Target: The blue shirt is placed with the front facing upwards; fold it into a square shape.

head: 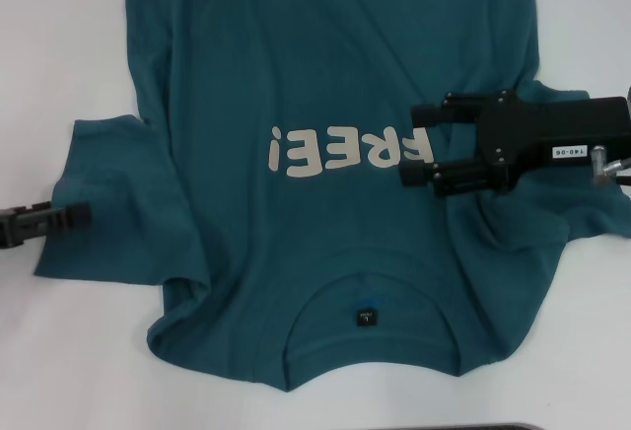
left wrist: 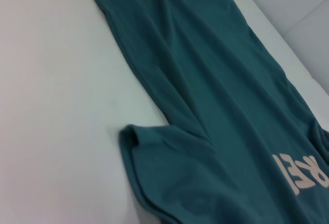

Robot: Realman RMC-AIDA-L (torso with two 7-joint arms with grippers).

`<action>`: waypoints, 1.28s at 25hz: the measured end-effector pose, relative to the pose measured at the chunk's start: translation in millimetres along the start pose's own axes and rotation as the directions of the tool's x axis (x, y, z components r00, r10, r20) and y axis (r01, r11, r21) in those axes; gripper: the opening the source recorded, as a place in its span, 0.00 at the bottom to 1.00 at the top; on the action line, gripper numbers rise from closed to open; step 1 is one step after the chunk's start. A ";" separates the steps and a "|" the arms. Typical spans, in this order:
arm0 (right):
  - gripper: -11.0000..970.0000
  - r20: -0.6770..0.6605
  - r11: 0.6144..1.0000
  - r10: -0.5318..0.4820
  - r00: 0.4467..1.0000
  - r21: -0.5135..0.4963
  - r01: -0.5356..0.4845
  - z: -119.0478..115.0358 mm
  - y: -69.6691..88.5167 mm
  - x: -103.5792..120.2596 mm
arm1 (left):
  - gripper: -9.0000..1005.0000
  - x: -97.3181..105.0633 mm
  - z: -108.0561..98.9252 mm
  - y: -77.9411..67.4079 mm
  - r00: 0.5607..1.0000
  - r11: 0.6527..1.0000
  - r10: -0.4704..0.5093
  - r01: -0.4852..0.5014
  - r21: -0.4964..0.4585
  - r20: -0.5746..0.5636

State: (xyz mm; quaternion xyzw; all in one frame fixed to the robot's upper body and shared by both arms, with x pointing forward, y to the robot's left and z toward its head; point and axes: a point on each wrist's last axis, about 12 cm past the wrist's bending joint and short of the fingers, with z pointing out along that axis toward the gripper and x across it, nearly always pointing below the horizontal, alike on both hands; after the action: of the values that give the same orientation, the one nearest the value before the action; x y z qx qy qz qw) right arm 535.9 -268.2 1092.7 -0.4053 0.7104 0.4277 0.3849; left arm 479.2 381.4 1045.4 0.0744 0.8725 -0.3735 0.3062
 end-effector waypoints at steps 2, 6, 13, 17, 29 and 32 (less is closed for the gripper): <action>0.94 0.000 1.000 0.001 1.000 -0.001 -0.001 -0.2 0.3 0.3 | 0.87 1.0 4.0 -1.8 1.000 1.000 0.003 -0.003 0.007 -0.013; 0.94 0.000 1.000 0.000 1.000 -0.003 0.000 -0.4 0.6 0.2 | 0.87 0.2 7.9 -3.8 1.000 1.000 0.012 -0.012 0.016 -0.023; 0.94 0.001 1.000 0.001 1.000 -0.005 -0.001 -0.3 0.8 0.4 | 0.87 -4.3 13.3 -9.0 0.999 0.999 0.032 -0.031 0.041 -0.025; 0.94 0.001 1.000 0.002 1.000 -0.007 -0.002 -0.2 1.1 0.6 | 0.87 -7.4 16.4 -10.6 0.999 0.998 0.032 -0.031 0.046 -0.021; 0.94 0.009 1.000 -0.003 1.000 -0.011 0.003 -1.4 1.8 -0.2 | 0.52 -9.2 18.3 -5.0 1.000 1.000 -0.007 0.007 -0.008 -0.002; 0.94 0.010 1.000 -0.004 1.000 -0.011 0.004 -1.5 1.7 -0.3 | 0.39 -10.0 19.0 -5.4 1.000 1.000 -0.004 0.004 -0.007 -0.005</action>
State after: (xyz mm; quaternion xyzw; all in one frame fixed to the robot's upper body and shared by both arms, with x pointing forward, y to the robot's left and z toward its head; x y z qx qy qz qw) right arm 534.1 -269.0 1094.0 -0.4066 0.7055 0.4327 0.3869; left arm 494.3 365.4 1044.5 0.0728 0.8747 -0.3709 0.3035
